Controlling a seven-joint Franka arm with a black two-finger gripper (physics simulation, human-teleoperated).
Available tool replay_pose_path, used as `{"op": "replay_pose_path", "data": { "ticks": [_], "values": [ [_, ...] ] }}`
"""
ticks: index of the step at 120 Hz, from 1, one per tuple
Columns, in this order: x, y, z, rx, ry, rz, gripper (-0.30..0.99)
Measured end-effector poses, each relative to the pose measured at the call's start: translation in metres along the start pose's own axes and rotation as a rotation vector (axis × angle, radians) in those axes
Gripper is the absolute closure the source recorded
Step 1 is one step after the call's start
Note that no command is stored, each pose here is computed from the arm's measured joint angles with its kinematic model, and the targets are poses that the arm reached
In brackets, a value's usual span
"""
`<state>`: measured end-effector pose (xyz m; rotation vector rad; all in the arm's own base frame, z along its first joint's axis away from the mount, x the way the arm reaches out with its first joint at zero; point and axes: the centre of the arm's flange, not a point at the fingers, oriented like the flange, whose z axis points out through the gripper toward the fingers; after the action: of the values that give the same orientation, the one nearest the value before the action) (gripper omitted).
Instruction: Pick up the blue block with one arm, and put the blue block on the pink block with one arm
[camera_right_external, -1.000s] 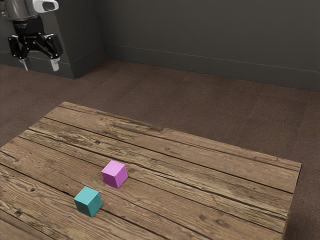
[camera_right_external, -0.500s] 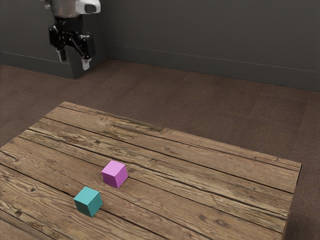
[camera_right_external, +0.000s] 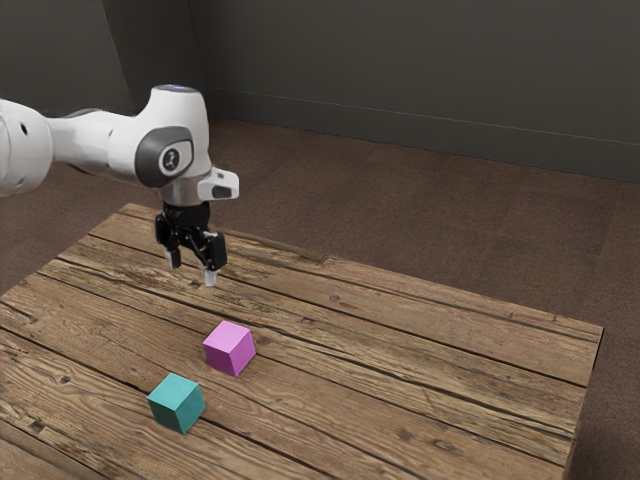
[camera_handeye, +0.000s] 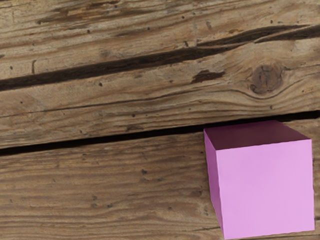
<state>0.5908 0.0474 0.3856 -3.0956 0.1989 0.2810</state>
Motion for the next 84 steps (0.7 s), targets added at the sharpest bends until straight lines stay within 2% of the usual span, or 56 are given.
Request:
{"op": "replay_pose_path", "data": {
  "ticks": [12,34,42,69,84],
  "values": [
    [-0.01,0.02,0.018,0.006,0.046,0.024,0.0],
    [-0.011,0.03,0.037,0.014,0.111,0.033,0.0],
    [-0.028,0.036,0.047,0.015,0.115,0.035,0.0],
    [-0.128,0.067,0.069,0.027,0.143,0.06,0.0],
    [-0.148,0.075,0.09,0.029,0.137,0.069,0.0]
  ]
}}
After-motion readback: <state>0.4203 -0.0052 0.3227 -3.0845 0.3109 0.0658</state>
